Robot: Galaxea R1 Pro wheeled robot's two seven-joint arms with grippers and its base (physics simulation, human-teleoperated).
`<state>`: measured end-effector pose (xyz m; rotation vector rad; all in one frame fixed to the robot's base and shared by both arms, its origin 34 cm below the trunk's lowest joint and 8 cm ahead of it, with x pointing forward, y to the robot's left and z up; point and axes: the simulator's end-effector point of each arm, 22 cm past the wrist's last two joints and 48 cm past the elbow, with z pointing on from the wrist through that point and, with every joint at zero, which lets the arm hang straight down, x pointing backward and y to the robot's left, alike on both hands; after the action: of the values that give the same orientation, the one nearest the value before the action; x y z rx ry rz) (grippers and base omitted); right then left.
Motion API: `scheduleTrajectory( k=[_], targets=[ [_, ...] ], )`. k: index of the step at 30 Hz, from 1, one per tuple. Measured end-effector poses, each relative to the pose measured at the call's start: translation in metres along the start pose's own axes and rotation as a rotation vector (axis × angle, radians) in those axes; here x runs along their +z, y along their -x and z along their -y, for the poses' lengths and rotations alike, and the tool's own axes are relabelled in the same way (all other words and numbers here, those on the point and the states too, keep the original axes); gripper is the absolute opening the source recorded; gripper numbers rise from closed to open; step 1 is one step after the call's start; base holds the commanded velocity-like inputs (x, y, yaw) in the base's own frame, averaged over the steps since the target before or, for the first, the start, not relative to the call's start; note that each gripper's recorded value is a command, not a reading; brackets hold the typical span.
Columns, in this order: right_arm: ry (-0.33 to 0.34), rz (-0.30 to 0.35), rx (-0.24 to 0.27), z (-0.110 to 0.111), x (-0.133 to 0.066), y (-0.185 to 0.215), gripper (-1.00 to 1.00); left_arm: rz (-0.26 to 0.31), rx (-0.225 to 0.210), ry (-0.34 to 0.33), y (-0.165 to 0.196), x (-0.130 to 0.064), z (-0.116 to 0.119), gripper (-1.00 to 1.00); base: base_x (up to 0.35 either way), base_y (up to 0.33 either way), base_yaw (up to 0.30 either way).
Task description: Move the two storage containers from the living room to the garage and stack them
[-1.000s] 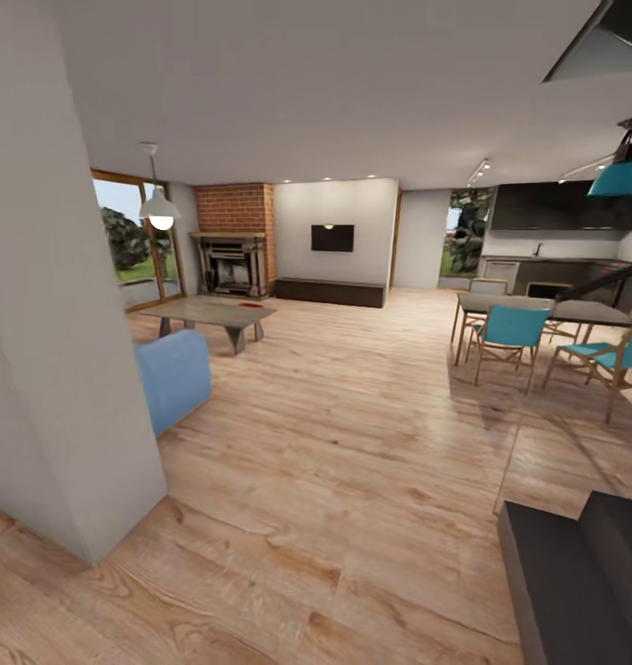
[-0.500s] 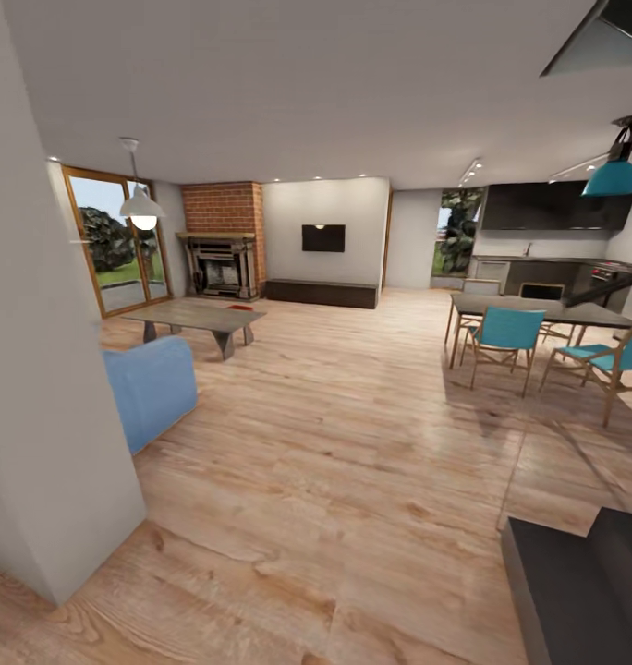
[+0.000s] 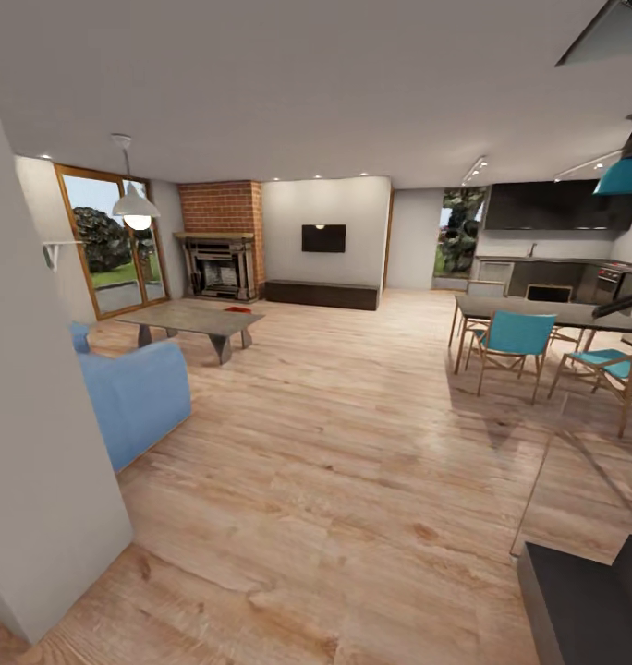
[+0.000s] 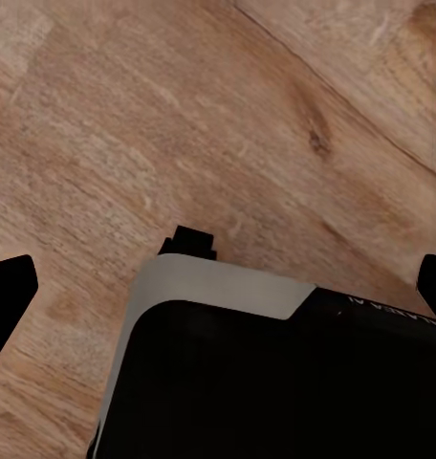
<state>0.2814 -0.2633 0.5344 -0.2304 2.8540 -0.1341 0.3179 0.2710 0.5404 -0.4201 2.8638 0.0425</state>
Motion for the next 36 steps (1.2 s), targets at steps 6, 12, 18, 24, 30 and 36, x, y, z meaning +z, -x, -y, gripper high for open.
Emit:
scheduleTrajectory(
  k=[6, 12, 18, 24, 30, 36],
  targets=[
    [-0.001, 0.000, 0.001, 0.0004, 0.0000, 0.0000, 1.00, 0.001, -0.001, -0.001, 0.0001, 0.0000, 0.0007, 1.00, 0.325, 0.000, 0.000],
    [-0.001, 0.000, 0.001, 0.0005, 0.0000, 0.0000, 1.00, 0.001, -0.001, -0.001, 0.0003, 0.0000, 0.0008, 1.00, 0.325, 0.000, 0.000],
    [-0.001, 0.000, 0.000, 0.0007, 0.0000, -0.0001, 1.00, 0.002, 0.000, -0.001, 0.0003, 0.0000, 0.0009, 1.00, 0.325, 0.000, 0.000],
    [-0.001, 0.000, 0.001, 0.0007, 0.0000, -0.0001, 1.00, 0.002, -0.001, -0.001, 0.0003, 0.0000, 0.0009, 1.00, 0.325, 0.000, 0.000],
    [-0.001, 0.000, 0.001, 0.0007, 0.0000, -0.0001, 1.00, 0.002, 0.000, -0.001, 0.0003, 0.0000, 0.0009, 1.00, 0.325, 0.000, 0.000],
    [0.000, 0.000, 0.005, -0.0008, -0.0001, 0.0001, 1.00, 0.002, -0.001, -0.001, 0.0003, 0.0000, 0.0009, 1.00, 0.325, 0.000, 0.000]
  ],
)
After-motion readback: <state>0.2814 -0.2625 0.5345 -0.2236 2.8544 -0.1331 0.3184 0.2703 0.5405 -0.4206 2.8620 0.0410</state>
